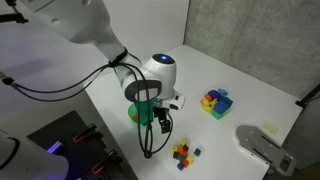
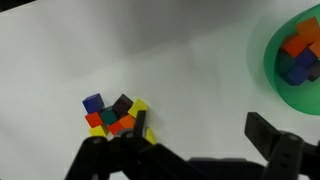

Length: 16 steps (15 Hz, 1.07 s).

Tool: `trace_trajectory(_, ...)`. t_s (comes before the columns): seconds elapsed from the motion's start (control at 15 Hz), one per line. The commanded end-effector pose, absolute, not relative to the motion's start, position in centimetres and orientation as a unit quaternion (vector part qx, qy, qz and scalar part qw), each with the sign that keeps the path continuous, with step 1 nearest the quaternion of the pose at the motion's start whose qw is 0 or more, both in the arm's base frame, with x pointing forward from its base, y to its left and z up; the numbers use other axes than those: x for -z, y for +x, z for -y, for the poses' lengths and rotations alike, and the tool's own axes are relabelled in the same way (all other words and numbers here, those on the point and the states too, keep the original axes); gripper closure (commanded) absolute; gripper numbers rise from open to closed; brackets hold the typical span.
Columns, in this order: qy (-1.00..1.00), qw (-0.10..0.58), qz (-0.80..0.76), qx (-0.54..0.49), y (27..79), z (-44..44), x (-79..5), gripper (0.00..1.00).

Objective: Put one yellow block and one brown block in the green bowl

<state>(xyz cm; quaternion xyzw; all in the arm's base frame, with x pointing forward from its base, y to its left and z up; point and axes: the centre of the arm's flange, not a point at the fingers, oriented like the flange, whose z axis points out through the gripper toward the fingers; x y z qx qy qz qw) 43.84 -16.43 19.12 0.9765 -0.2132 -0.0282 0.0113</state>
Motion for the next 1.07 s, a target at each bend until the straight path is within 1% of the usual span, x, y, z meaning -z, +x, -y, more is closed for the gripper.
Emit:
trace_trajectory(0.0,0.973,0.02,0.228,0.016,44.6,18.1,-16.6,0.0)
trace_trajectory(0.53,0.963,0.031,0.267,0.012,44.9,23.0,-8.9,0.0)
trace_trajectory(1.0,0.956,0.025,0.292,0.002,45.9,25.4,-5.1,0.0)
